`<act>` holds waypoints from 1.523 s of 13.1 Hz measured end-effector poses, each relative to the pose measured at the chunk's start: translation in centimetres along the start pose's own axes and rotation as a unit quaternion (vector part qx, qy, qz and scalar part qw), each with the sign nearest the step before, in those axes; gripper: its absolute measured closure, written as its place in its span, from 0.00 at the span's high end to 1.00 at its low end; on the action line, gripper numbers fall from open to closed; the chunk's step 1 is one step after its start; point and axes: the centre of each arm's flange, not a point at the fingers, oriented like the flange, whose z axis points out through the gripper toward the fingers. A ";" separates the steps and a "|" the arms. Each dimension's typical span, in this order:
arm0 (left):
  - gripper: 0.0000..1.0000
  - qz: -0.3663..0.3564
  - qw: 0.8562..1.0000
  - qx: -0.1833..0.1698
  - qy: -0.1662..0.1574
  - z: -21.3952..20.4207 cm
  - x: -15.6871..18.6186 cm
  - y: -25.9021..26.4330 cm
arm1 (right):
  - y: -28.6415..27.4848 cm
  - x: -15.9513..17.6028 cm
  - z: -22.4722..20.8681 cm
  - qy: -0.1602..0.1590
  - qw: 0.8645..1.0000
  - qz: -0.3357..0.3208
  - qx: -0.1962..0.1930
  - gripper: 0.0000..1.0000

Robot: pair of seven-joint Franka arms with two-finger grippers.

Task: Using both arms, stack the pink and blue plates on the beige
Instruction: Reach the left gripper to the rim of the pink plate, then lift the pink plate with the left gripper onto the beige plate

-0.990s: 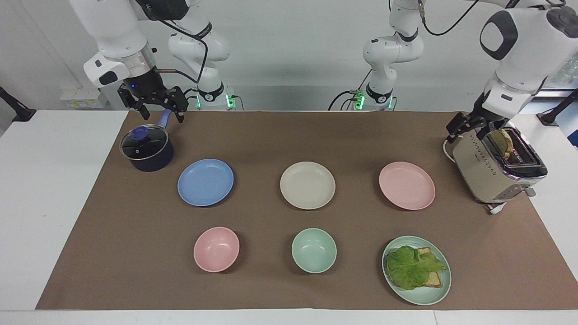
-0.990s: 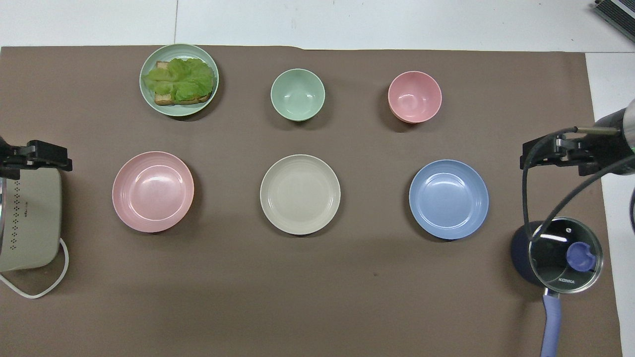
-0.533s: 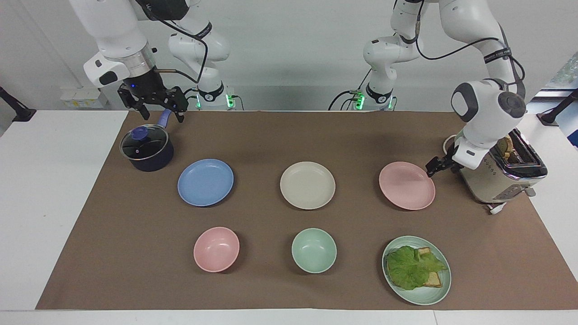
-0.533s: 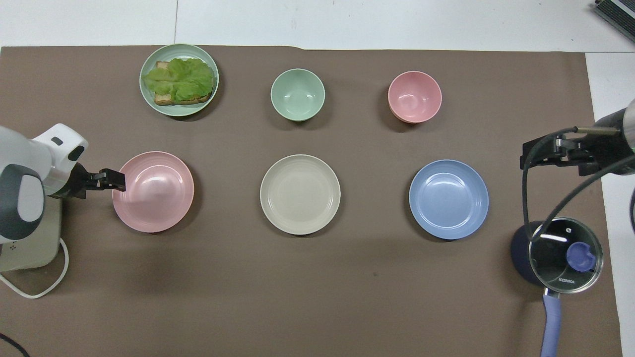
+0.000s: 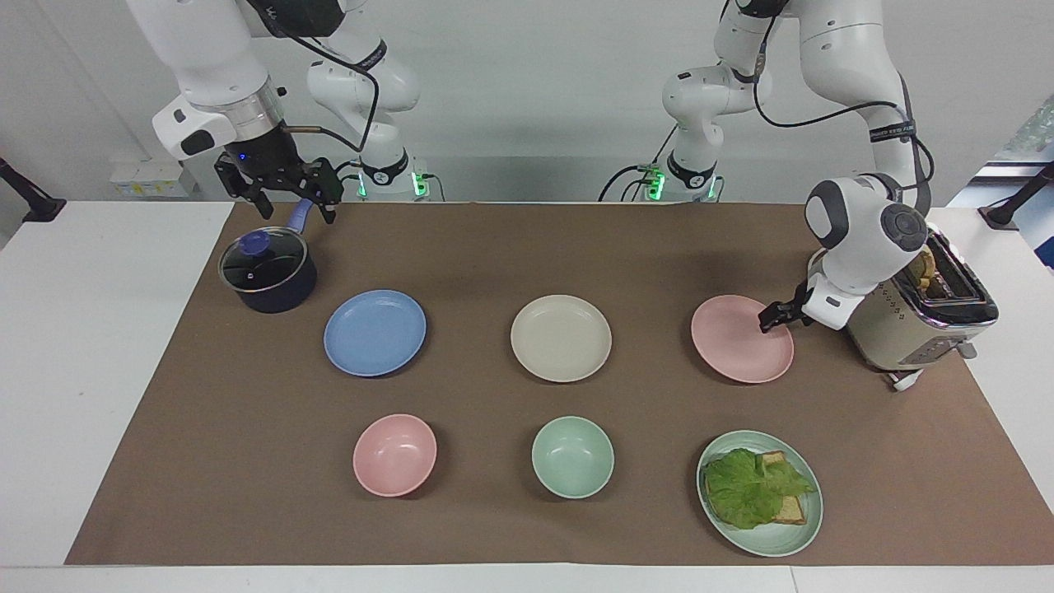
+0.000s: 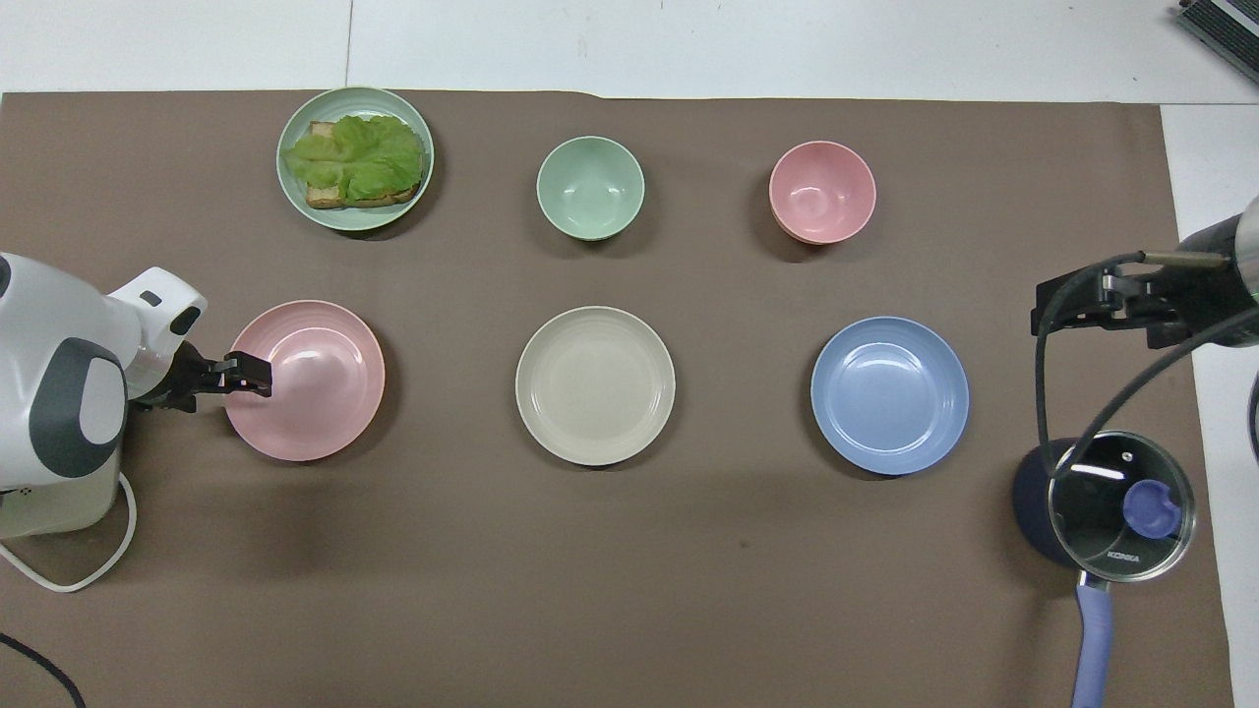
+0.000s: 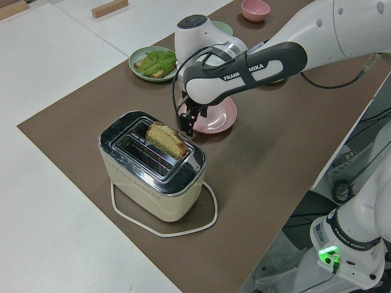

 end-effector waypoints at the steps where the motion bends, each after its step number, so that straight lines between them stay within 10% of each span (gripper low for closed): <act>1: 1.00 -0.021 1.000 0.000 -0.001 0.0 0.0 0.0 | 0.0 0.1 0.0 0.004 1.000 0.000 0.001 1.00; 4: 0.78 -0.051 0.999 0.001 -0.005 0.4 -0.3 0.1 | -0.1 0.3 0.2 0.010 1.000 0.000 0.002 1.00; 9: 0.07 -0.051 0.999 0.001 -0.006 0.5 -0.4 0.4 | -0.1 0.3 0.4 0.008 1.000 0.000 0.002 1.00; 16: 0.05 -0.053 0.996 -0.018 -0.070 -10.0 -0.5 2.2 | -0.1 0.3 0.4 0.009 1.000 0.000 0.002 1.00; 20: 0.05 -0.064 0.994 -0.039 -0.074 -12.9 -2.9 11.6 | 0.4 0.7 0.8 0.017 1.000 0.000 0.003 1.00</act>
